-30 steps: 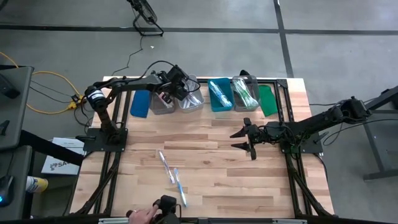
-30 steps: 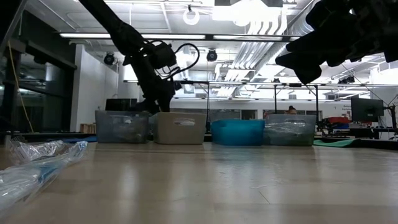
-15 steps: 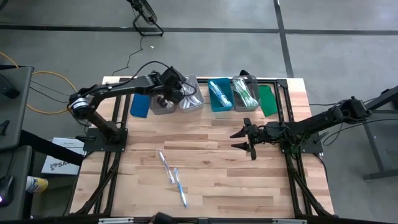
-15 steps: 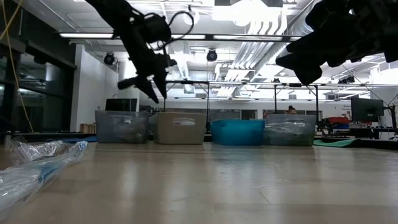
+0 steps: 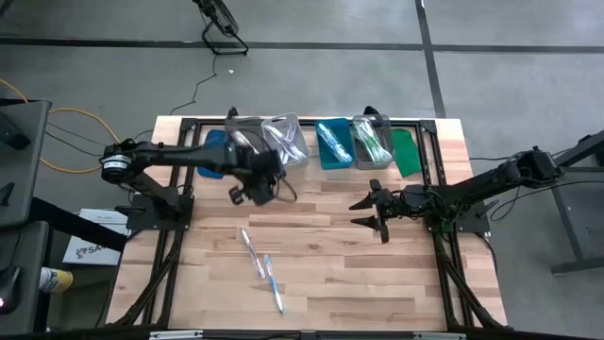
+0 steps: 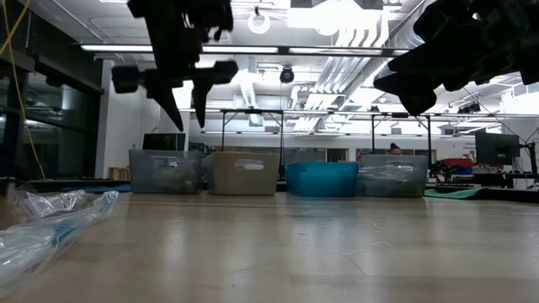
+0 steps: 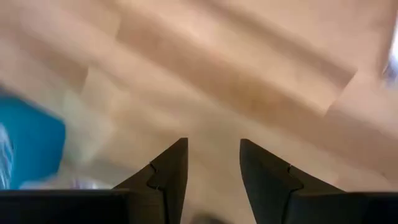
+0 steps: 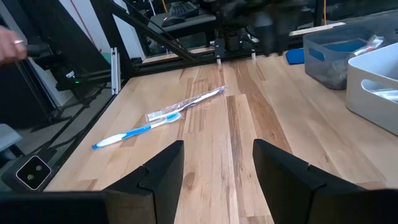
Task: Pick & Place Toothbrushes
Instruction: Put the blue toothbrush into the blue bin
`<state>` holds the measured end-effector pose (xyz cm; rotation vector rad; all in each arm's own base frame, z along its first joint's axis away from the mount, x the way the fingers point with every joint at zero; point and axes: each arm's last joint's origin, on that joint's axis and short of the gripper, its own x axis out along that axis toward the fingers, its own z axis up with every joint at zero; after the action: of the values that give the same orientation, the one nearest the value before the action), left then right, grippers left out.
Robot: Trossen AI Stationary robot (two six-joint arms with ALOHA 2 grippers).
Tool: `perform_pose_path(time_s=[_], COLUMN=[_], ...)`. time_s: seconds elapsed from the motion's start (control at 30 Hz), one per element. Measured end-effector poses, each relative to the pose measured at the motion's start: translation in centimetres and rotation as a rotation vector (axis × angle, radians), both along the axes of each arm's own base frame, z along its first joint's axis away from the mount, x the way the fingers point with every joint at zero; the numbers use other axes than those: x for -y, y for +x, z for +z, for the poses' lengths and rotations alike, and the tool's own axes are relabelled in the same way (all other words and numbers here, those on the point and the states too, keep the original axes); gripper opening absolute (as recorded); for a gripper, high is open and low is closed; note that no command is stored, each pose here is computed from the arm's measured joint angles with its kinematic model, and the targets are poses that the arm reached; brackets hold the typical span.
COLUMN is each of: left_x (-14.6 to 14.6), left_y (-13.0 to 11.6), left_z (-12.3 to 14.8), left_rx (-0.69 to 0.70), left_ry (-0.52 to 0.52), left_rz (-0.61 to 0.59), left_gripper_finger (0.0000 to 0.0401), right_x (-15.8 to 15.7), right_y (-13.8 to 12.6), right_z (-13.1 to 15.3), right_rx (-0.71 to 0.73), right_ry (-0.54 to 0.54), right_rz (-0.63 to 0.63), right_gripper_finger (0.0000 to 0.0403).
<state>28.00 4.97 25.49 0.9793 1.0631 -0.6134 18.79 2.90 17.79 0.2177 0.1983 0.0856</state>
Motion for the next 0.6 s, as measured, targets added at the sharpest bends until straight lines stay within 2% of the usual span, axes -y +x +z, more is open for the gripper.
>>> perform_pose_path(time_s=[0.37,0.6], left_x=[9.5,14.5], left_y=[1.8,3.0], left_z=[-0.9,-3.7], left_rx=[0.06,0.04], left_ry=[-0.069,-0.09], left_rz=[-0.168,-0.247], left_gripper_finger=[0.0138,0.0138], right_x=[0.0,0.0], right_y=[0.0,0.0], right_z=[0.0,0.0], right_rx=[0.003,-0.004], right_ry=[0.004,0.03], right_rz=[0.0,-0.001], right_gripper_finger=[0.0185,0.0185])
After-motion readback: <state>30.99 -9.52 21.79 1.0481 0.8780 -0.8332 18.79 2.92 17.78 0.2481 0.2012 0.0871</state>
